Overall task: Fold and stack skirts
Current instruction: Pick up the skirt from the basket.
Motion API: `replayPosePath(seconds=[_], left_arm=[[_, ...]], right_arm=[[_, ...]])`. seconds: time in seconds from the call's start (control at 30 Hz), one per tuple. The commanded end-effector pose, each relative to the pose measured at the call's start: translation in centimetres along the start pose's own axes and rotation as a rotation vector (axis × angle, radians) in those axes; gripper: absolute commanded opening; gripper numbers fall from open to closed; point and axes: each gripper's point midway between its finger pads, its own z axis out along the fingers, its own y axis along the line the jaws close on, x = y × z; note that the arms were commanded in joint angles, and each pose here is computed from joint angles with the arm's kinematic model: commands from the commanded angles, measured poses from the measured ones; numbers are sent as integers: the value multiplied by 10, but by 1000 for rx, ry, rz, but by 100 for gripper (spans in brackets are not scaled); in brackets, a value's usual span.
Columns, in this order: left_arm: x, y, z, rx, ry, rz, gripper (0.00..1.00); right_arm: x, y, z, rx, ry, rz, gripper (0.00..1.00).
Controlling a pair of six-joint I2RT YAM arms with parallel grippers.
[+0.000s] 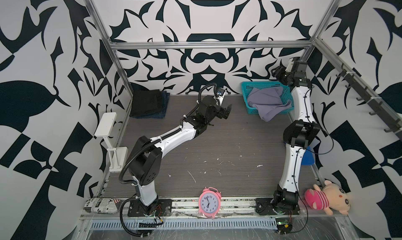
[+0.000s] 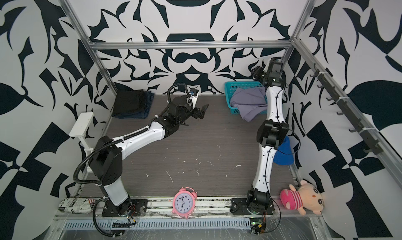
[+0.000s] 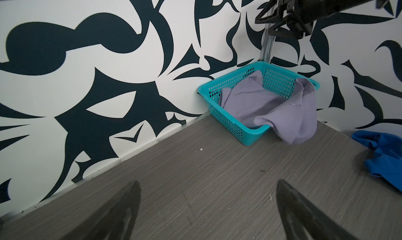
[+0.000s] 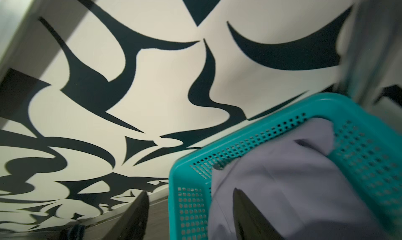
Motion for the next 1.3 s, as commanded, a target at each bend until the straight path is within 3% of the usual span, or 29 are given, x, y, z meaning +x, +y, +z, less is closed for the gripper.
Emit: replayPosePath(seconds=[0.0, 0.23, 0.4, 0.63, 0.97, 1.1, 1.27], left_arm=[[-24, 1, -12, -1, -66, -14, 99], [-19, -1, -11, 6, -68, -12, 100], [-15, 1, -14, -1, -71, -19, 100], [-12, 2, -18, -8, -68, -21, 99], [-9, 3, -18, -12, -62, -24, 99], [-8, 3, -18, -14, -58, -23, 99], [-8, 4, -19, -19, -58, -21, 99]], right_arm=[[49, -45, -26, 276, 171, -108, 76], [77, -54, -78, 325, 213, -147, 81], [103, -61, -93, 326, 270, -114, 82], [146, -87, -77, 350, 373, -63, 81], [167, -90, -44, 273, 422, 26, 81], [166, -92, -35, 260, 400, 40, 73], [156, -83, -36, 233, 371, 60, 42]])
